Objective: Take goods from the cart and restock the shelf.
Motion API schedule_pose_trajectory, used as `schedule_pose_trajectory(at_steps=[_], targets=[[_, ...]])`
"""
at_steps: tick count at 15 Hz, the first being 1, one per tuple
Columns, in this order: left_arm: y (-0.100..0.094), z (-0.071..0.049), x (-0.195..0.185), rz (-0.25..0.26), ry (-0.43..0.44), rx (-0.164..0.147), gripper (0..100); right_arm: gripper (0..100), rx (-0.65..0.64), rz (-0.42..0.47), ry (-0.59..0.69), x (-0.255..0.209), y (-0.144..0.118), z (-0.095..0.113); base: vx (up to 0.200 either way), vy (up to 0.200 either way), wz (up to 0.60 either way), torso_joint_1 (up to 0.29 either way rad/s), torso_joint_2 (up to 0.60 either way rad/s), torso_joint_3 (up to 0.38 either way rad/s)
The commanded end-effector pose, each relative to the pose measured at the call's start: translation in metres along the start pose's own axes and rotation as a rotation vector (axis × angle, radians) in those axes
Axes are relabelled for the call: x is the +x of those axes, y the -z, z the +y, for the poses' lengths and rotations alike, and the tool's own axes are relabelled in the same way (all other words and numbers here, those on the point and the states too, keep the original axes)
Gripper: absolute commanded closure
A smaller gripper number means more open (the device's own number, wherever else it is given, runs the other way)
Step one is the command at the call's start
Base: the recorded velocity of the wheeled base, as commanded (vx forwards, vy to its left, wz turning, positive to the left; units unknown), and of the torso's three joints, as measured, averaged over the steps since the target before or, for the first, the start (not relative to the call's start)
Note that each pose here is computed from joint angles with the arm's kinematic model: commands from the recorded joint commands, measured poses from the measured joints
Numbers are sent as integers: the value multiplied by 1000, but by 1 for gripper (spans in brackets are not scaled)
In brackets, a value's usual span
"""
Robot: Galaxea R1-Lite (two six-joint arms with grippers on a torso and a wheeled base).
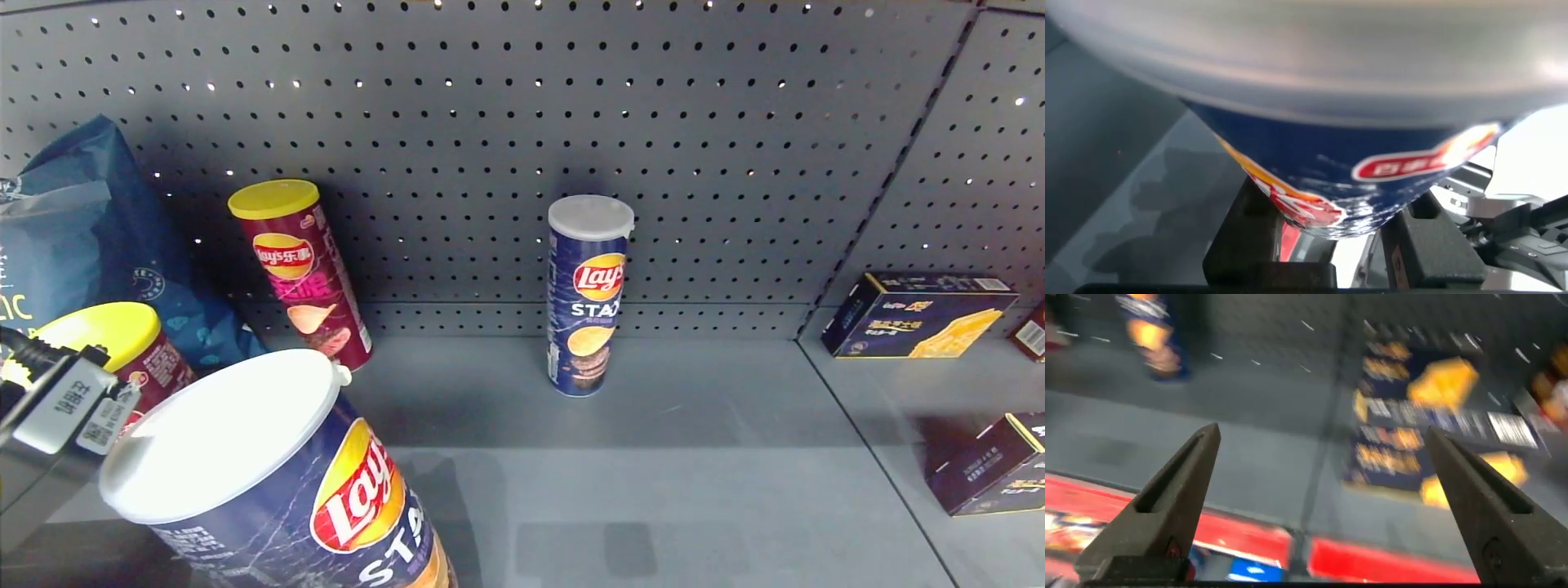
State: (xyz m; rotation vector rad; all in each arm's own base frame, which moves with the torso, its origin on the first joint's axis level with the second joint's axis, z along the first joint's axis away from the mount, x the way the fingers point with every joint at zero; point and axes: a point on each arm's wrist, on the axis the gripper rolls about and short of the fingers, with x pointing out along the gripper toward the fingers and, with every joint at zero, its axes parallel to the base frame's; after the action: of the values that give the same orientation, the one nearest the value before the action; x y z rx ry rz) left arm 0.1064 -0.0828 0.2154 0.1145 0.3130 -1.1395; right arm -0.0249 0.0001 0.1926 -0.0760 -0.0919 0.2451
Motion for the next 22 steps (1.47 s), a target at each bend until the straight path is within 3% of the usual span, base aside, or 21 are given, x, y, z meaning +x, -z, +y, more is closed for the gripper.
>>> schedule_pose_trajectory(at_steps=[1,3,7,11,17,22], targets=[[0,1,1,2,0,-2,100,0,-2,104,-141,42,-33,-5,0,0,0,0,0,0],[0,0,1,2,0,-4,100,0,-35,215,-194,78,-32,-8,0,0,0,0,0,0],[1,0,-1,0,-5,-6,100,0,-39,293,-301,141,-45,-1,0,0,0,0,0,0],[-4,-1,-3,-16,-9,2,100,0,-52,301,-354,175,-47,16,0,0,0,0,0,0],[-7,0,-2,-22,-8,7,100,0,30,356,-365,200,-47,41,0,0,0,0,0,0],[-6,2,-2,-19,-19,1,100,0,50,278,-409,234,-42,55,0,0,0,0,0,0]])
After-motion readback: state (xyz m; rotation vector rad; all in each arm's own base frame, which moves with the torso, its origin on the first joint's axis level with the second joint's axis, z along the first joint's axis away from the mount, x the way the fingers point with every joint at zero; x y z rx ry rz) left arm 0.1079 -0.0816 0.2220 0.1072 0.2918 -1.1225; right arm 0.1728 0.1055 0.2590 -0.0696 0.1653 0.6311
